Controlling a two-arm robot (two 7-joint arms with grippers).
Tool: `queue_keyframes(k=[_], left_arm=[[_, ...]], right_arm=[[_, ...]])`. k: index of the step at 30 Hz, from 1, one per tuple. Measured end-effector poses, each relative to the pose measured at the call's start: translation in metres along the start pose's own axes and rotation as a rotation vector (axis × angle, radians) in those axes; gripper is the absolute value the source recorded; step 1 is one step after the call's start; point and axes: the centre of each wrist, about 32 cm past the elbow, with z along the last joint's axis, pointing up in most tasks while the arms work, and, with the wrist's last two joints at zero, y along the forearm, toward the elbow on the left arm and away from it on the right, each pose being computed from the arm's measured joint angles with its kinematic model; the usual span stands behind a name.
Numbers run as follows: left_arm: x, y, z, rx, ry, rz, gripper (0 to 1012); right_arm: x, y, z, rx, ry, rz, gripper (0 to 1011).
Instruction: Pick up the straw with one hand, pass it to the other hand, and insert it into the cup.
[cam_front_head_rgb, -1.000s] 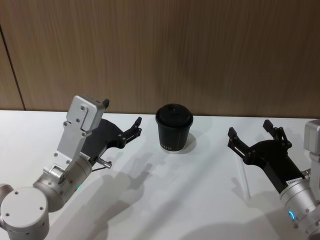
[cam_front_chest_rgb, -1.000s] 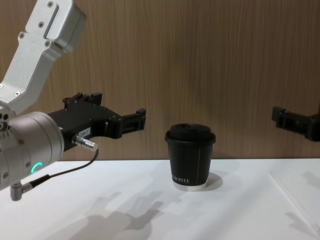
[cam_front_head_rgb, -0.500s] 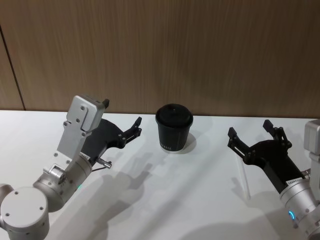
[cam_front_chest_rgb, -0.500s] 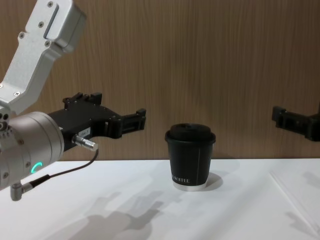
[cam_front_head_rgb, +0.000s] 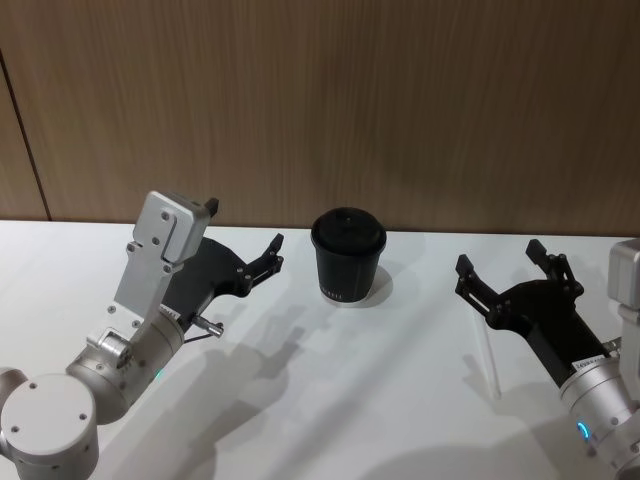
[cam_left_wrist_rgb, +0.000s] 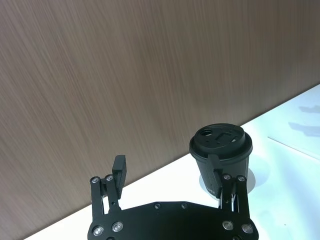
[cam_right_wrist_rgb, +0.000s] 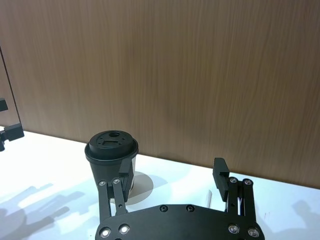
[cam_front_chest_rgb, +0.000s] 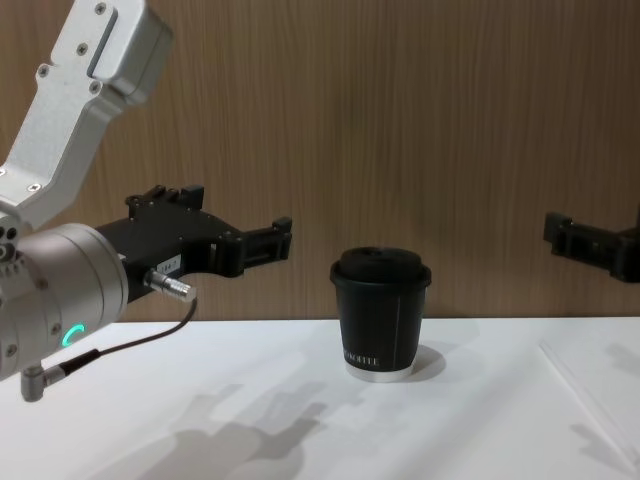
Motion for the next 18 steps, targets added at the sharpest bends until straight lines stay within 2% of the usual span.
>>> queue_keyframes(k=[18], left_arm=[[0.0000,0.0000,0.0000,0.000,0.000,0.000,1003]], right_arm=[[0.0000,0.0000,0.0000,0.000,0.000,0.000,1001]])
